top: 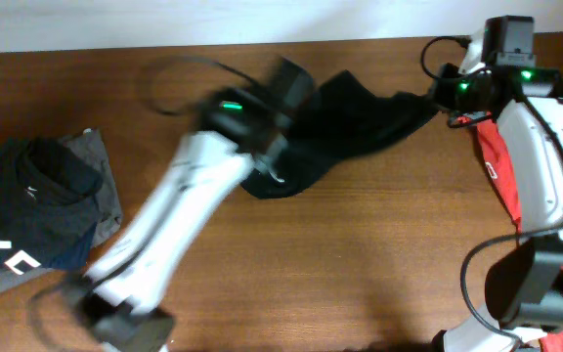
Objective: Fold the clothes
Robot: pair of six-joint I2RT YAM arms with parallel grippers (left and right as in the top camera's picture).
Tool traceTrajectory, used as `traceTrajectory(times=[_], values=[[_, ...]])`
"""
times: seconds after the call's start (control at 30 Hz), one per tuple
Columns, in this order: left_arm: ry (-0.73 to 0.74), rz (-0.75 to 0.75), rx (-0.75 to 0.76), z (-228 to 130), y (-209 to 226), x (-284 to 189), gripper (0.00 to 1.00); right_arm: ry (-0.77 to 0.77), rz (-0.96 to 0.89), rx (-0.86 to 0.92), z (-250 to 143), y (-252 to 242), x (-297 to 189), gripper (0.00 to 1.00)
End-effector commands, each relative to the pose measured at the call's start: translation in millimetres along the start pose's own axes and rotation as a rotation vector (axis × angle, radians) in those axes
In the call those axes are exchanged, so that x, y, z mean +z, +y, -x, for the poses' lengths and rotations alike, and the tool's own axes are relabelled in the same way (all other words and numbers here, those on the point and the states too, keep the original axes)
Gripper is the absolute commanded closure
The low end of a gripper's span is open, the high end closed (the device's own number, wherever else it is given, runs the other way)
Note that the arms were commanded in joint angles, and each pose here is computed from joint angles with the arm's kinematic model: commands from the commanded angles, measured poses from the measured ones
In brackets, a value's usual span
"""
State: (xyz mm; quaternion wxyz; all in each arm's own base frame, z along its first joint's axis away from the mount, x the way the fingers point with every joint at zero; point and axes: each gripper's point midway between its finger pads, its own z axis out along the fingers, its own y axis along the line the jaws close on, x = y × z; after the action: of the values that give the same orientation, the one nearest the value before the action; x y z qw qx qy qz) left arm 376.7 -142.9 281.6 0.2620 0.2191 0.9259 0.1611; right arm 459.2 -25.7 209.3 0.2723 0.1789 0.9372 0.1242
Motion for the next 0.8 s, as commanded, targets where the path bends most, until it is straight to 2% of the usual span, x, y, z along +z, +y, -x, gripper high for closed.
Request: traceTrajectory(times=[0.0, 0.2, 0.33, 0.57, 0.73, 0.77], values=[[-0.163, 0.11, -0.185, 4, 82, -58, 1.0, -0.065, -0.077, 0.005, 10, -20, -27, 0.96], [-0.296, 0.09, -0.244, -3, 127, -103, 1.0, -0.047, -0.081, -0.001, -2, -19, -49, 0.96], [-0.316, 0.098, -0.235, -7, 133, -113, 1.0, -0.005, -0.078, -0.02, -15, -16, -56, 0.96], [-0.3, -0.061, -0.162, -1, 101, -101, 1.0, 0.143, -0.095, -0.057, -52, -12, -54, 0.96], [-0.195, -0.173, -0.12, -3, 71, -67, 1.0, 0.232, -0.094, -0.099, -76, -1, -44, 0.95], [-0.162, -0.18, -0.121, -5, 67, -57, 1.0, 0.25, -0.095, -0.106, -81, 1, -40, 0.92]])
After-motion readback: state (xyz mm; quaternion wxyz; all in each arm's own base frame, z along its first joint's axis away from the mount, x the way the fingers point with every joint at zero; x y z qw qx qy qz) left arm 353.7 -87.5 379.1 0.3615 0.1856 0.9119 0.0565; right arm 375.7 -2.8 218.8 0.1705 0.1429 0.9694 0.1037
